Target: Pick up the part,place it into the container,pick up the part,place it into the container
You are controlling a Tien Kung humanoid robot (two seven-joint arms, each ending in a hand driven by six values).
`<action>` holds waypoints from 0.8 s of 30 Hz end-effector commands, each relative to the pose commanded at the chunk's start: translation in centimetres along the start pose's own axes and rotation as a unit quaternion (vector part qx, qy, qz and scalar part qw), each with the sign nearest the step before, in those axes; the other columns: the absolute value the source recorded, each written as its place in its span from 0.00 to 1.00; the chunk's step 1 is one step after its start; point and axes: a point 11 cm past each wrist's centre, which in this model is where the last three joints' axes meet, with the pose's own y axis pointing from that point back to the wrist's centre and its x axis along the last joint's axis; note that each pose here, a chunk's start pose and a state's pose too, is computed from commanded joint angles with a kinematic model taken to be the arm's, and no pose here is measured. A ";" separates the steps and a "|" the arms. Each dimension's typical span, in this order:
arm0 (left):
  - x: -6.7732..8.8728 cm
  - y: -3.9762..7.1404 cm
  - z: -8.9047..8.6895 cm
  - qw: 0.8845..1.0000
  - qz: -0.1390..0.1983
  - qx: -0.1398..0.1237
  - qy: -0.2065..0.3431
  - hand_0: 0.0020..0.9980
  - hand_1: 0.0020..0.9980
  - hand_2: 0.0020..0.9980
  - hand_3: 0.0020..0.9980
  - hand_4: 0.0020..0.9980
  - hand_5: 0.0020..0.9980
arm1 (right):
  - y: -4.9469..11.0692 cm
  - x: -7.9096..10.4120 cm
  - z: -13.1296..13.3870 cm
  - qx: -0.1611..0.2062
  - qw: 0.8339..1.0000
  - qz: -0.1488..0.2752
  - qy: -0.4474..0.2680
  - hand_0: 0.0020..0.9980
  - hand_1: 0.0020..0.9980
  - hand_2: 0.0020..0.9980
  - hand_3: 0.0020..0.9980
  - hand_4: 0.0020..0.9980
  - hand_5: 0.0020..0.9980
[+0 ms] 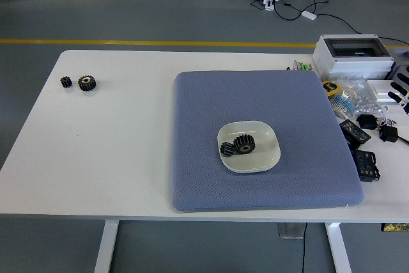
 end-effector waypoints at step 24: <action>0.6 0.0 -1.0 1.000 0.012 0.003 -0.010 0.70 0.71 0.72 0.58 0.69 0.63 | 1.5 0.5 1.3 -0.009 1.000 0.008 0.020 0.85 0.82 0.85 0.86 1.00 0.97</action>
